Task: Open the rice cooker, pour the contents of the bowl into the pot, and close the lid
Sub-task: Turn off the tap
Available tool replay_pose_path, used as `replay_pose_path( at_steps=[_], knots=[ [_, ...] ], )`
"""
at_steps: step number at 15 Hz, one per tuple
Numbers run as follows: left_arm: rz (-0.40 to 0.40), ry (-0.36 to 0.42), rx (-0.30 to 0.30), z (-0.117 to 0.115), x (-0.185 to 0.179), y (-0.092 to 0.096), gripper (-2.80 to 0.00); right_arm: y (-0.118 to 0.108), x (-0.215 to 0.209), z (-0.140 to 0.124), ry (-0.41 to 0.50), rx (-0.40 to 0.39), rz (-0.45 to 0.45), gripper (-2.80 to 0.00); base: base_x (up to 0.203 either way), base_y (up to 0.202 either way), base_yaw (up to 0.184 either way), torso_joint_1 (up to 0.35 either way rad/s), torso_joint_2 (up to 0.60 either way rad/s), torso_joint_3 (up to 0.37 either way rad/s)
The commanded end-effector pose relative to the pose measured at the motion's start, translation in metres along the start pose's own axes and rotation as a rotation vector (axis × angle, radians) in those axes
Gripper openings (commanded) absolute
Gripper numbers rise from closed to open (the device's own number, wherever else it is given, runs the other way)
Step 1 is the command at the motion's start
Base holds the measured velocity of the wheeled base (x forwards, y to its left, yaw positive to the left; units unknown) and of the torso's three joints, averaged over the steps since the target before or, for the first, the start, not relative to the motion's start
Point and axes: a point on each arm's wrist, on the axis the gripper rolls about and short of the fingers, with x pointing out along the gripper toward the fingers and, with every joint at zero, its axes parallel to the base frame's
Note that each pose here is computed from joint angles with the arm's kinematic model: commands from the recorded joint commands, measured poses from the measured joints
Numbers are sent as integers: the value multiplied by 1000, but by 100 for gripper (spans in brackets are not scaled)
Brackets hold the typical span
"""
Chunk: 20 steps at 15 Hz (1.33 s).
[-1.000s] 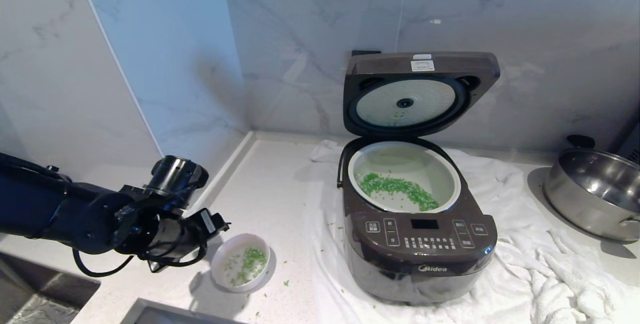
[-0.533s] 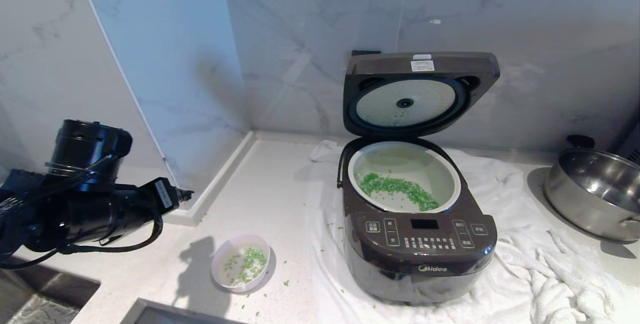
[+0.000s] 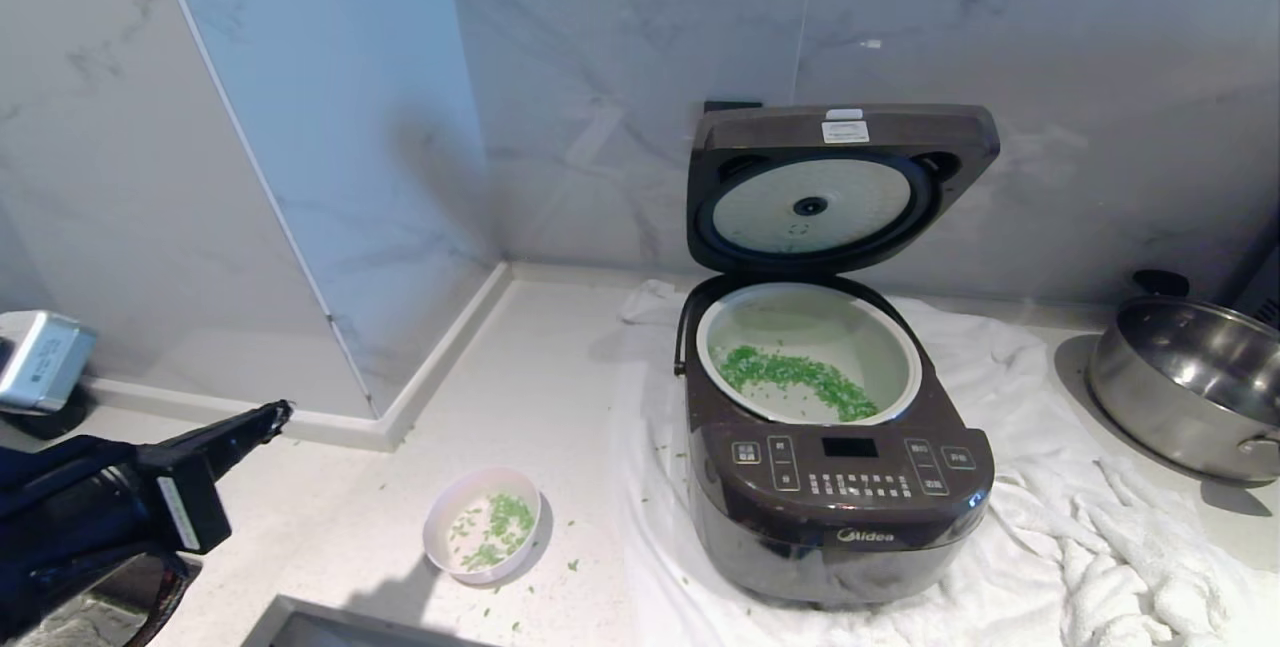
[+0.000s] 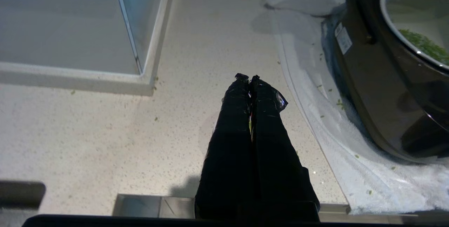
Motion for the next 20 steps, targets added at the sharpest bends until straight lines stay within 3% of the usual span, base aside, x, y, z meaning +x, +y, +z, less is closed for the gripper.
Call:
replay_pose_path(
  at_steps=[1, 8, 10, 12, 14, 16, 17, 20],
  knots=[
    [-16, -113, 31, 1, -31, -3, -280, 0, 0, 0, 0, 0, 1, -280, 0, 0, 0, 0, 0, 0],
    [-81, -279, 117, -16, -98, -10, -280, 0, 0, 0, 0, -5, 0, -280, 0, 0, 0, 0, 0, 0],
    [-104, -325, 173, -24, -116, -12, -280, 0, 0, 0, 0, -4, -1, -280, 0, 0, 0, 0, 0, 0],
    [-106, -286, 235, -40, -129, -11, -280, 0, 0, 0, 0, -3, 0, -280, 0, 0, 0, 0, 0, 0],
    [-91, -286, 269, -40, -134, -12, -280, 0, 0, 0, 0, -3, 0, -280, 0, 0, 0, 0, 0, 0],
    [30, -268, 278, -32, -137, -12, -280, 0, 0, 0, 0, -3, -1, -280, 0, 0, 0, 0, 0, 0],
    [102, -255, 312, -30, -142, -13, -280, 0, 0, 0, 0, -3, -1, -280, 0, 0, 0, 0, 0, 0],
    [258, -239, 370, -46, -149, -14, -280, 0, 0, 0, 0, -3, 1, -280, 0, 0, 0, 0, 0, 0]
  ],
)
